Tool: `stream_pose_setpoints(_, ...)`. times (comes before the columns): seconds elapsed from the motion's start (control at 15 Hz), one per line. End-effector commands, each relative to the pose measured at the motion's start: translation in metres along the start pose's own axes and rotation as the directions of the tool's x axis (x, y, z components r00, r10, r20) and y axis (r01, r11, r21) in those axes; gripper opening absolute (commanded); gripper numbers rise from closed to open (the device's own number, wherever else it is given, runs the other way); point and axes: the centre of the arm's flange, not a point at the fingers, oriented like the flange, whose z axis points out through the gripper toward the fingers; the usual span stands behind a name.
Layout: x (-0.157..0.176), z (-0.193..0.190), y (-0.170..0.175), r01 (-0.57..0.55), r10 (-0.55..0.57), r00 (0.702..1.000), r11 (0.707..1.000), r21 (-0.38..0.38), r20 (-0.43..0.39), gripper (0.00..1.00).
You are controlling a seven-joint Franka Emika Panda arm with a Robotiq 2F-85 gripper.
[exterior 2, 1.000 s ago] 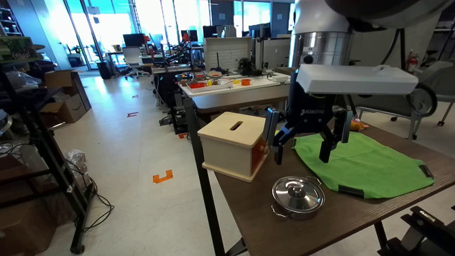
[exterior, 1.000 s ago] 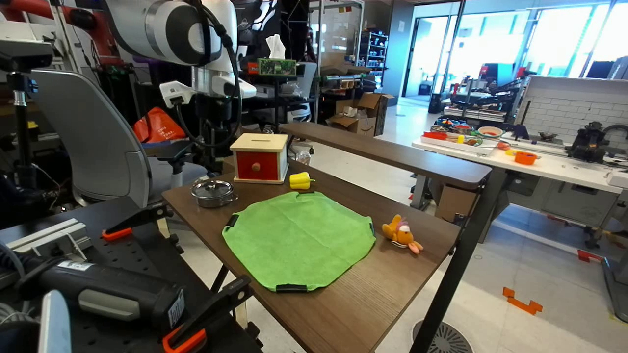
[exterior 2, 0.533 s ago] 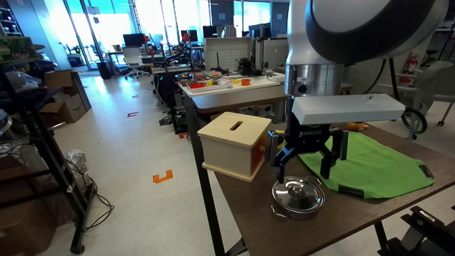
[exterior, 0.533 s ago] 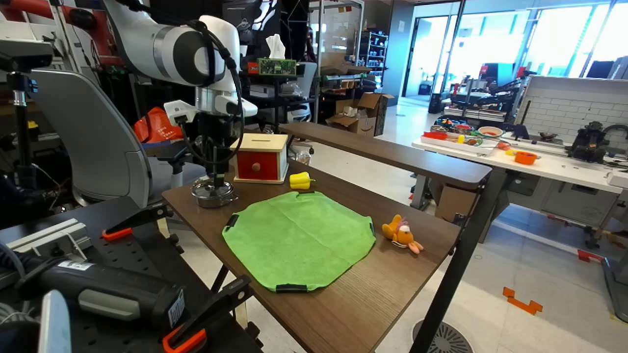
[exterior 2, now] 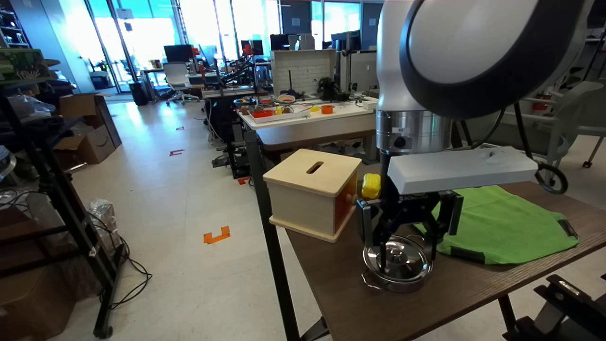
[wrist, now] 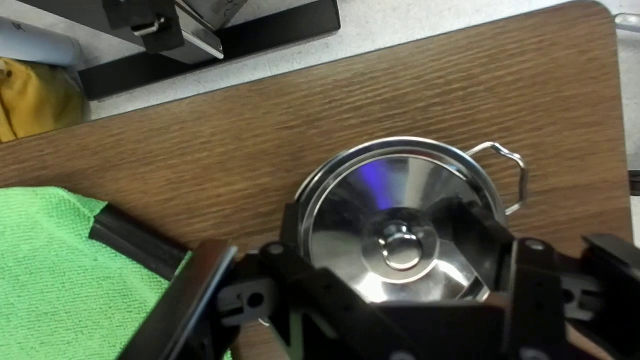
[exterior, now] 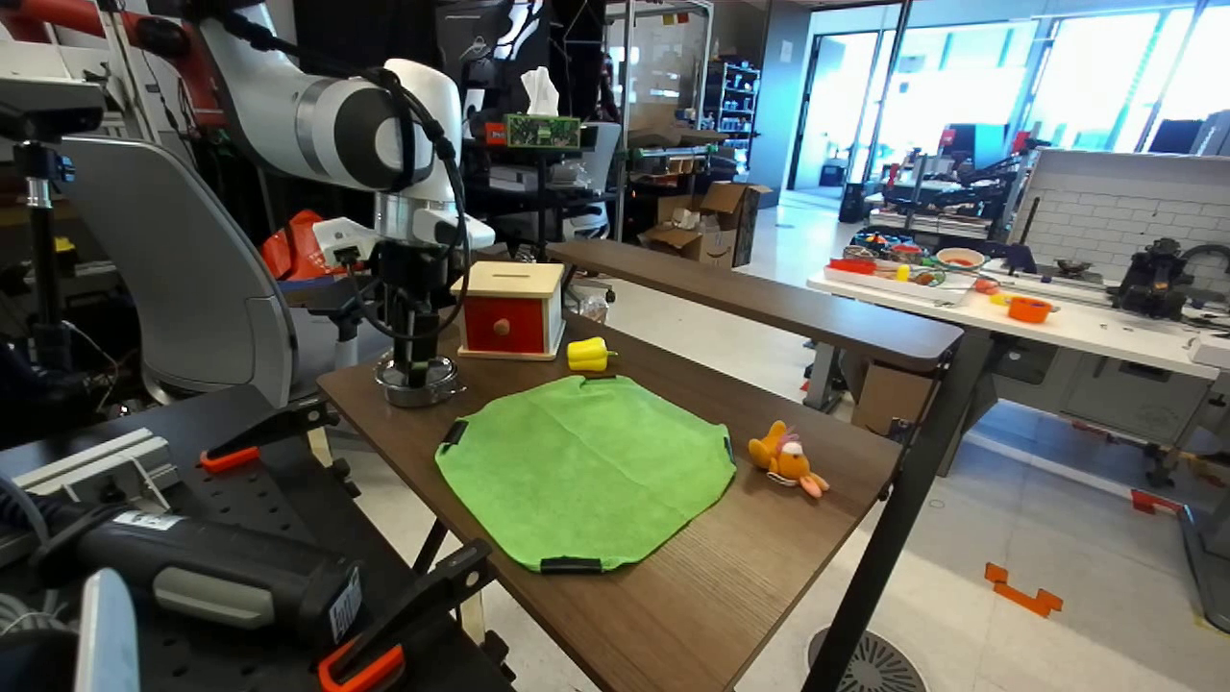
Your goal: Remove the lid from the pot
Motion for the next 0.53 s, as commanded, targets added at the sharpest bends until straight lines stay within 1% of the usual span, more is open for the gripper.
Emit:
stream_pose_setpoints(0.0,0.0061,-0.0021,-0.0053,0.010,-0.010,1.000,1.000,-0.012,-0.008,0.46)
stream_pose_setpoints(0.07,0.0067,-0.0027,-0.0057,0.011,-0.011,1.000,1.000,-0.012,-0.010,0.38)
stream_pose_setpoints(0.33,0.0106,-0.0071,-0.0067,0.015,-0.015,1.000,1.000,-0.011,-0.016,0.11)
stream_pose_setpoints(0.4,0.0118,-0.0079,-0.0061,0.014,-0.014,1.000,1.000,-0.012,-0.016,0.02)
stream_pose_setpoints(0.47,0.0131,-0.0087,-0.0048,0.012,-0.012,1.000,1.000,-0.012,-0.015,0.00)
